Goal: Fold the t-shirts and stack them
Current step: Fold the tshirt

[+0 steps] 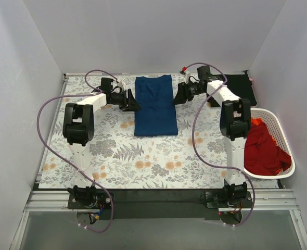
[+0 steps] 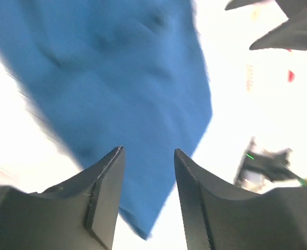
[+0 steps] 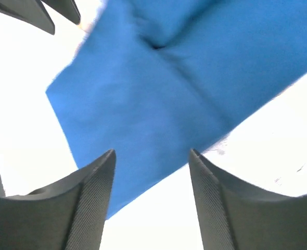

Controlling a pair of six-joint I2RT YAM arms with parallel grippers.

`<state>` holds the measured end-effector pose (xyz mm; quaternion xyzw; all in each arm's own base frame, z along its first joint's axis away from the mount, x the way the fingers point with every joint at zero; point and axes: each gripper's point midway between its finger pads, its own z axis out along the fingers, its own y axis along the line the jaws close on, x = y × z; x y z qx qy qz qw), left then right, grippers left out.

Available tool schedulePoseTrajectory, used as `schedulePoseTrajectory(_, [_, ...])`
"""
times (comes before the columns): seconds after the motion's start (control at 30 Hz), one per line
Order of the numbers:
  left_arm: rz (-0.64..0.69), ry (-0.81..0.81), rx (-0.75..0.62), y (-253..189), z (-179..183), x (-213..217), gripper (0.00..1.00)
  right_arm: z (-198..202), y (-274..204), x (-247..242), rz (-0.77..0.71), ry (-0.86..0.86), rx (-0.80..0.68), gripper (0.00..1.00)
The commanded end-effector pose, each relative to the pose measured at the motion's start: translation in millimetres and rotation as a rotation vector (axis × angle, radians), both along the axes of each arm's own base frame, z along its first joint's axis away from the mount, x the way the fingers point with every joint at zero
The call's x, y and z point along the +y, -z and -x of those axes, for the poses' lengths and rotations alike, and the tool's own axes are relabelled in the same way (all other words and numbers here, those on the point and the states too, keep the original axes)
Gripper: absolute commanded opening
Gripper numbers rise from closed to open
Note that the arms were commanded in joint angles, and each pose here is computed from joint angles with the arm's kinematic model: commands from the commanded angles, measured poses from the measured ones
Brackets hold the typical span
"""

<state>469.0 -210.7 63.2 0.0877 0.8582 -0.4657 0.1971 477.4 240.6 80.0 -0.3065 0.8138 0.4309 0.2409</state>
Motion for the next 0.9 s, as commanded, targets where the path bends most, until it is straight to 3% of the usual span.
schedulePoseTrajectory(0.0, [0.143, 0.113, -0.065, -89.2, 51.8, -23.4, 0.43, 48.8, -93.8, 16.6, -0.151, -0.064, -0.023, 0.67])
schedulePoseTrajectory(0.07, [0.179, 0.136, 0.05, -82.5, 87.8, -36.1, 0.46, 72.1, -94.8, 23.4, -0.176, -0.089, 0.035, 0.76])
schedulePoseTrajectory(0.23, [0.243, 0.158, 0.188, -74.3, 127.2, -61.5, 0.51, 126.2, -76.7, 49.1, -0.194, -0.142, 0.227, 0.84])
schedulePoseTrajectory(0.43, [0.246, 0.053, 0.289, -43.5, 124.9, -74.0, 0.52, 160.3, -32.9, 63.9, -0.145, -0.145, 0.39, 0.85])
schedulePoseTrajectory(0.73, [0.146, -0.095, 0.445, 30.4, 143.2, -47.0, 0.52, 163.0, 64.2, 34.3, 0.051, 0.03, 0.527, 0.84])
schedulePoseTrajectory(0.87, [0.12, -0.16, 0.501, 50.9, 147.8, -31.7, 0.52, 162.5, 84.1, 17.9, 0.117, 0.092, 0.545, 0.83])
